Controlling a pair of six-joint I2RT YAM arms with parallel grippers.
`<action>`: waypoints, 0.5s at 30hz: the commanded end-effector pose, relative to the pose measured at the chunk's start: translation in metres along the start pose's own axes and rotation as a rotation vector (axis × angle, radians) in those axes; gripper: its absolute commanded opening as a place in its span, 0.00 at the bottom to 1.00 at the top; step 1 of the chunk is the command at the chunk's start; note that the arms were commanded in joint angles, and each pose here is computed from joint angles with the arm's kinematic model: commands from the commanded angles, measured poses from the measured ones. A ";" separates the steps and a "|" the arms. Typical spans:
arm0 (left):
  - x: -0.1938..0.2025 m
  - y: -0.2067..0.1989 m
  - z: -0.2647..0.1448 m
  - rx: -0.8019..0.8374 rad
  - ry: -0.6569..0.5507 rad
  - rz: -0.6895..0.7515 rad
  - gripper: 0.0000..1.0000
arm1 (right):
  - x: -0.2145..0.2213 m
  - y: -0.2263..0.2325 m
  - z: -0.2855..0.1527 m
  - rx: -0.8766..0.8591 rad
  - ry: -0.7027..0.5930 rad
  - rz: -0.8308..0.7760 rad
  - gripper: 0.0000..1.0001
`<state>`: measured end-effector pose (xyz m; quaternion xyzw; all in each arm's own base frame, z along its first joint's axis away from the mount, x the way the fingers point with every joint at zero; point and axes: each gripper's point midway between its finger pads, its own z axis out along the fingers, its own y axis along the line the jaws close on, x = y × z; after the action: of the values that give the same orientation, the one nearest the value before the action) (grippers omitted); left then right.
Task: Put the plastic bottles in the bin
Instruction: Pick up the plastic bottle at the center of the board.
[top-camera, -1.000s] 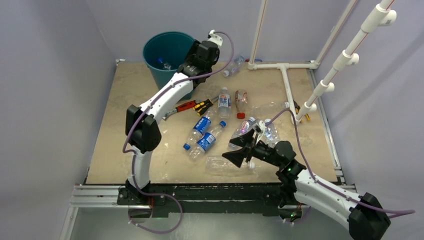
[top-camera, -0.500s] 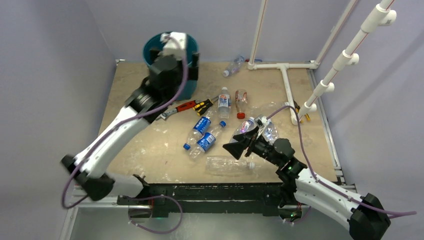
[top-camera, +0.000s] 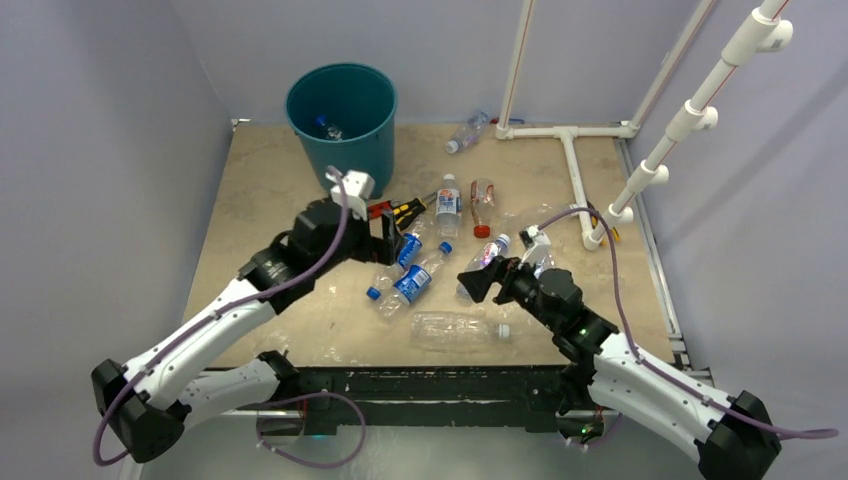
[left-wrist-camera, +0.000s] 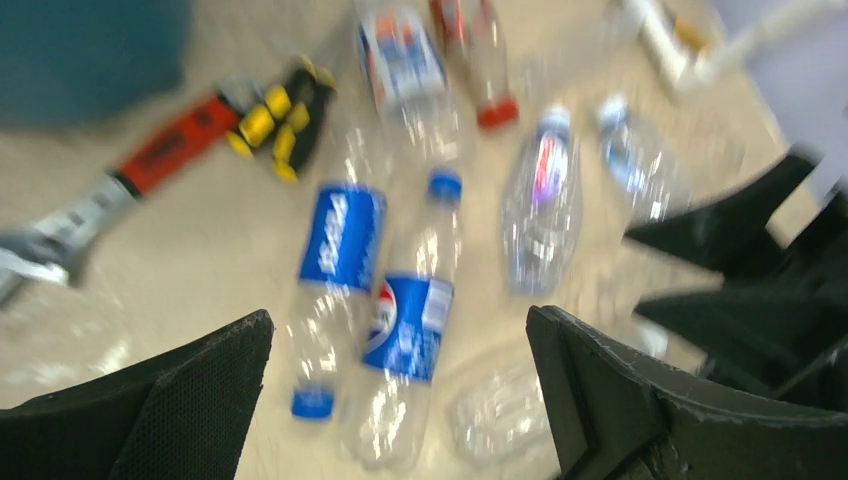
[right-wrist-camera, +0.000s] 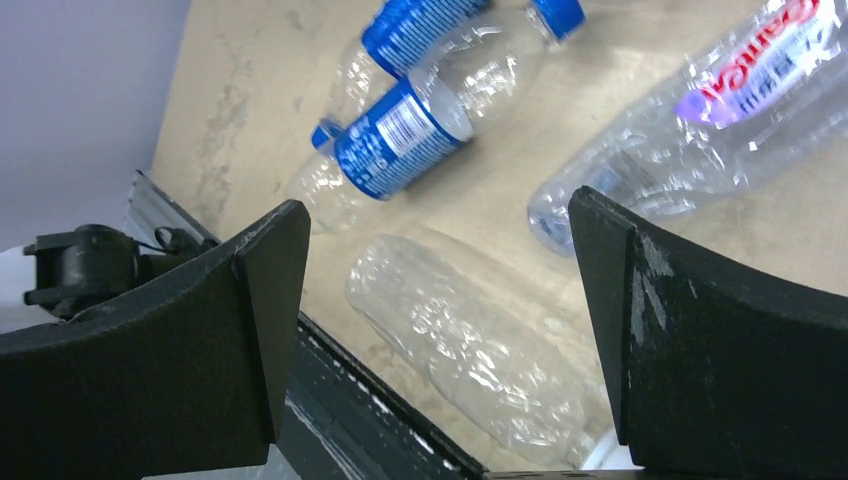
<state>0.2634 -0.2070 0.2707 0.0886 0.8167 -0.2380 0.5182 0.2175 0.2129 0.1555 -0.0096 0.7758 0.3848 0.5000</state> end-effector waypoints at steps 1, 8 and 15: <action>0.062 -0.034 0.001 0.155 0.180 0.008 0.99 | -0.005 -0.010 -0.012 0.079 -0.004 0.046 0.99; 0.126 -0.114 -0.019 0.190 0.216 0.474 0.99 | -0.034 0.005 -0.046 0.003 -0.147 0.132 0.99; 0.161 -0.130 -0.013 0.219 0.202 0.723 0.99 | -0.048 0.004 -0.064 -0.003 -0.234 0.156 0.98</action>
<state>0.1052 -0.3302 0.1612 0.4470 0.7738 -0.1637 0.4179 0.1908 0.1685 0.2164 0.0713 0.7028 0.4357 0.5578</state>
